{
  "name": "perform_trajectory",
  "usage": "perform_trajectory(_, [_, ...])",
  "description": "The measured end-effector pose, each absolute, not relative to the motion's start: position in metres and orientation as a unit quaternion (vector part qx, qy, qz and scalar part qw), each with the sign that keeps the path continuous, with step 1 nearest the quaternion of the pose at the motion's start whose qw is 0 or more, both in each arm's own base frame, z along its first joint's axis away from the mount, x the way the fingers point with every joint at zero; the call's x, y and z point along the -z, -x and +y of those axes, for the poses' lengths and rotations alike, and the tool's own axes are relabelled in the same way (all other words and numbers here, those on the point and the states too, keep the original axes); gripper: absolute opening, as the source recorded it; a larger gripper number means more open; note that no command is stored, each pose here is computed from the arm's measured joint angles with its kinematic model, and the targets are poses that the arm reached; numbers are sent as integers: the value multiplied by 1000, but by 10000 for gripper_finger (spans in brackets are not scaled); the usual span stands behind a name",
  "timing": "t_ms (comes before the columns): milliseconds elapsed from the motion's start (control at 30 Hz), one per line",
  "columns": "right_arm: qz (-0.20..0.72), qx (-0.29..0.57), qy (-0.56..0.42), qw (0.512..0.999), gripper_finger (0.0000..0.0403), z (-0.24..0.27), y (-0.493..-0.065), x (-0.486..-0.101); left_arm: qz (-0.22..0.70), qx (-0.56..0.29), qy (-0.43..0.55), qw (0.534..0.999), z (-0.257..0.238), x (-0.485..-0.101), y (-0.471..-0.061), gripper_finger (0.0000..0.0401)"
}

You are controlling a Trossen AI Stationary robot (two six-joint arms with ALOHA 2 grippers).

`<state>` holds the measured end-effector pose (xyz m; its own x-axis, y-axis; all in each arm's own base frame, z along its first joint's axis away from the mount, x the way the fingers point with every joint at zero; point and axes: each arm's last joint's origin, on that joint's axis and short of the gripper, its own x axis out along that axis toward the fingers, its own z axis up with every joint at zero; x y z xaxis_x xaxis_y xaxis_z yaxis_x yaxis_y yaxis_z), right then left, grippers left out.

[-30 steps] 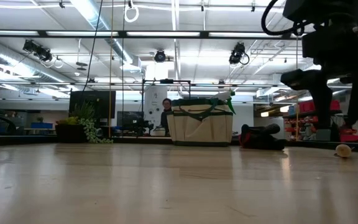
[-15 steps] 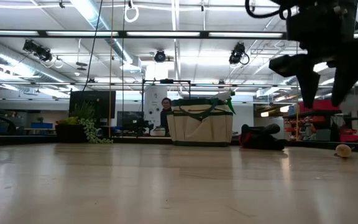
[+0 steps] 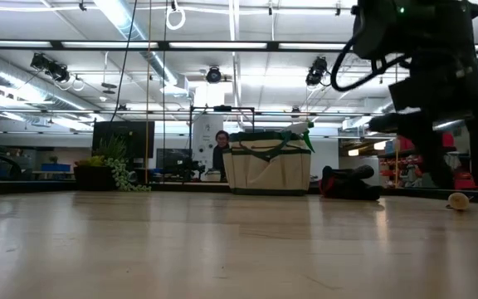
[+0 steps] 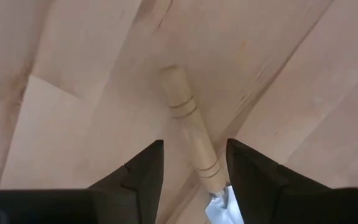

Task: Pick & Place Garden tools in Gardening bag
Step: Put the brown trowel into the white gardening bag

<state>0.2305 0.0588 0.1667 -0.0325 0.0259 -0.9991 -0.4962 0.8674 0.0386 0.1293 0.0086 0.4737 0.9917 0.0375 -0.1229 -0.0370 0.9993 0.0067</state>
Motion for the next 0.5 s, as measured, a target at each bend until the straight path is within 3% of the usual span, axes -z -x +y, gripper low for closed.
perform_trajectory(500, [723, -192, 185, 638, 176, 60, -239, -138, 63, -12, -2, 998, 8, -473, -129, 3])
